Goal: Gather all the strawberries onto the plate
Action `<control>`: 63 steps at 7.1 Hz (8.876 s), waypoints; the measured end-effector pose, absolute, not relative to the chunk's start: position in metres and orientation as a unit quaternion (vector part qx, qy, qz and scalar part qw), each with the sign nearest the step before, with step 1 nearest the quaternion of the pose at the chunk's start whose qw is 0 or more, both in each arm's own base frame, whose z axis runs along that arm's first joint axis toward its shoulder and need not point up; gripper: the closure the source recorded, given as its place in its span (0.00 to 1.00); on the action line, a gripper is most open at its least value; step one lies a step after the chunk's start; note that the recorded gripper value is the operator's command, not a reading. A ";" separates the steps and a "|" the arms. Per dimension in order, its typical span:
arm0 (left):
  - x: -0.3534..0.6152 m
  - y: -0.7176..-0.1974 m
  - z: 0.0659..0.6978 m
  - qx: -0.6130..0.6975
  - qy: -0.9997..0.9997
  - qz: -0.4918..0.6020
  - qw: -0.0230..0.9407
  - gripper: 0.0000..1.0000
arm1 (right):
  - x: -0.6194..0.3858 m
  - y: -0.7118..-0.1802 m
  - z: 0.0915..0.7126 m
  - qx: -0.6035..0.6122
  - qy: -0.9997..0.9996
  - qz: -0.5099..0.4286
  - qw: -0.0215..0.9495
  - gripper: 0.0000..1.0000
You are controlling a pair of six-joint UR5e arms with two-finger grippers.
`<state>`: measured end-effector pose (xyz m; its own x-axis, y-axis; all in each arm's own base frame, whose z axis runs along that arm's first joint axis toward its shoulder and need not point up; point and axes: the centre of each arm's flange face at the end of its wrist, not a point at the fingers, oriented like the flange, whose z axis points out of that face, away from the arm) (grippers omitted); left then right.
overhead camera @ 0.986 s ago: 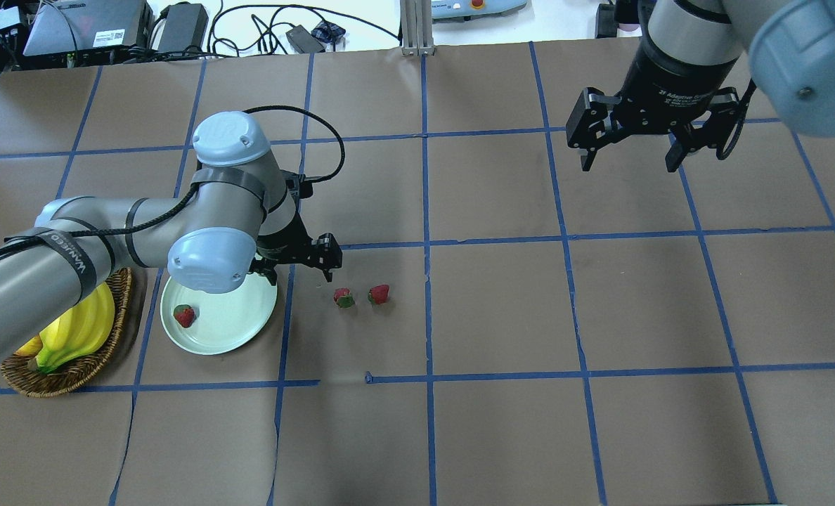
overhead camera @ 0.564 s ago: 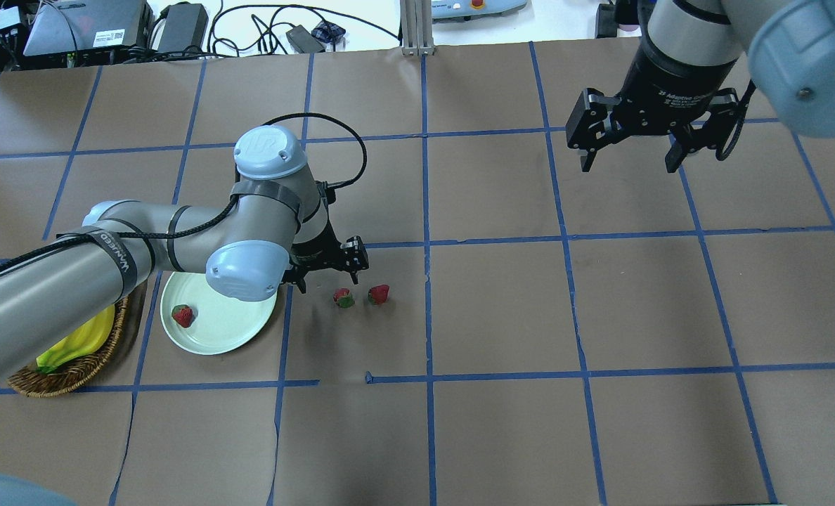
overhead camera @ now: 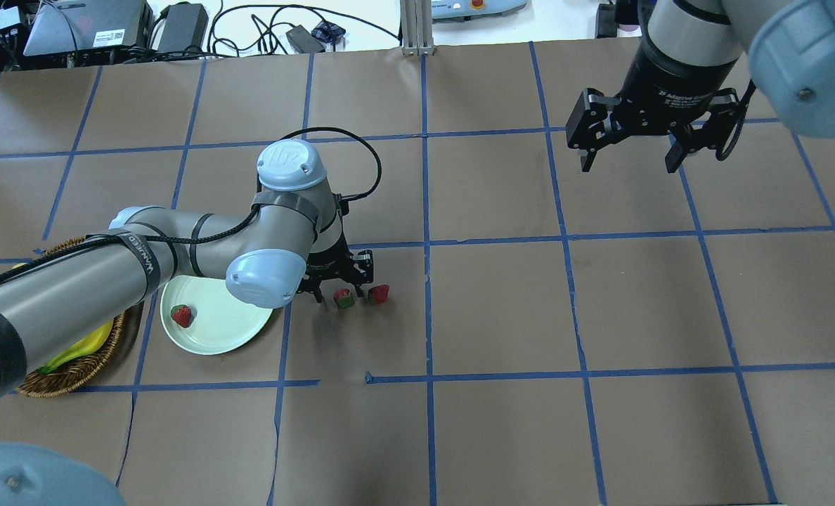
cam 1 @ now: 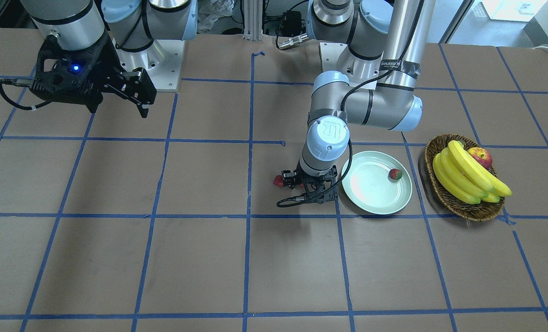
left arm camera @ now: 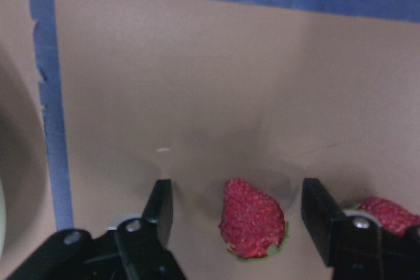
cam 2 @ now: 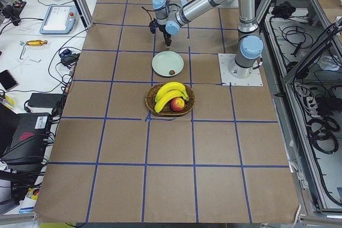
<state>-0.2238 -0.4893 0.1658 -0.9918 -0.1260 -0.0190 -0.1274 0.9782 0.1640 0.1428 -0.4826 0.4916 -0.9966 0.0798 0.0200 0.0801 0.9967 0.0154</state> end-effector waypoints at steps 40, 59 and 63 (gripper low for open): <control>-0.077 -0.507 0.227 0.003 0.993 0.108 0.048 0.21 | 0.143 -0.484 0.490 -0.040 -0.999 -0.010 0.011 0.00; -0.094 -0.471 0.543 0.007 0.999 0.046 -0.001 0.00 | 0.144 -0.483 0.491 -0.042 -0.999 -0.009 0.007 0.00; -0.095 -0.480 0.526 0.048 0.998 -0.032 0.006 0.00 | 0.144 -0.483 0.491 -0.042 -0.999 -0.009 0.006 0.00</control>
<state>-0.0946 -0.4802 0.5264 -0.9954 0.0946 -0.0147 0.0953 0.9934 -0.0642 0.1443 -0.4834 0.4906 -0.9963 0.0844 0.0129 0.0846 0.9962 0.0181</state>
